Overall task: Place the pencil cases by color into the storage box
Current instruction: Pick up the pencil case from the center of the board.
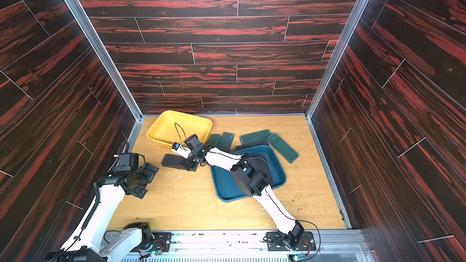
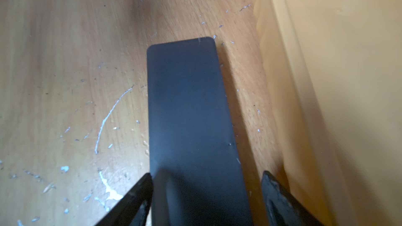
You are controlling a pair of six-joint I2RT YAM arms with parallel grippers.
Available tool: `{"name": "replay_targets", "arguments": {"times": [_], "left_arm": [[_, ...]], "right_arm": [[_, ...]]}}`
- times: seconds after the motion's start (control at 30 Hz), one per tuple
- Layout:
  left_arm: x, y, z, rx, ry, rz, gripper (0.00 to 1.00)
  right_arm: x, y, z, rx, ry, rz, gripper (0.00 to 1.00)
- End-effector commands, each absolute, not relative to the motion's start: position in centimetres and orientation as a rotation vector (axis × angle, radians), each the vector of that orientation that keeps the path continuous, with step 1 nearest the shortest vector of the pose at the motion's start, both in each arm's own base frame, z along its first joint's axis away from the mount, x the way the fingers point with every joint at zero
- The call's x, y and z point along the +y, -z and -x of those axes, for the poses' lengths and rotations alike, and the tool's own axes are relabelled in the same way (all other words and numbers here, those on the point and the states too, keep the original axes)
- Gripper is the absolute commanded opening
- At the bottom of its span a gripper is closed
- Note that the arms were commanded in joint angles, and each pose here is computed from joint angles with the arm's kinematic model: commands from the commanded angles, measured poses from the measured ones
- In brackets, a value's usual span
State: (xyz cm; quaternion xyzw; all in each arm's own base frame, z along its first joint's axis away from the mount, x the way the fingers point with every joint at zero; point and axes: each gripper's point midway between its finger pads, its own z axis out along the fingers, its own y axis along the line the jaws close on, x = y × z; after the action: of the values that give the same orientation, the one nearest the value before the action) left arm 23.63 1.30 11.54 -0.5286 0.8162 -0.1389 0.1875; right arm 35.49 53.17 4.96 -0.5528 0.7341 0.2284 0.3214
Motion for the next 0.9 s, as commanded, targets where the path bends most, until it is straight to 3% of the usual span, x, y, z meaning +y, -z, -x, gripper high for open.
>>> {"name": "replay_targets", "arguments": {"times": [0.0,0.67,0.87], "left_arm": [[1.5,-12.4,-23.5,2.269,0.396,1.506,1.0],[1.8,-14.0,-23.3,2.236,0.393,1.45,1.0],[1.7,-14.0,-23.5,2.236,0.399,1.453,1.0]], "right_arm": [[52.8,-1.4,-34.8,1.988,-0.588,1.514,0.79],[53.6,0.3,-33.1,1.985,-0.587,1.579,0.78],[53.7,1.0,-33.1,2.0,-0.574,1.58,0.74]]}}
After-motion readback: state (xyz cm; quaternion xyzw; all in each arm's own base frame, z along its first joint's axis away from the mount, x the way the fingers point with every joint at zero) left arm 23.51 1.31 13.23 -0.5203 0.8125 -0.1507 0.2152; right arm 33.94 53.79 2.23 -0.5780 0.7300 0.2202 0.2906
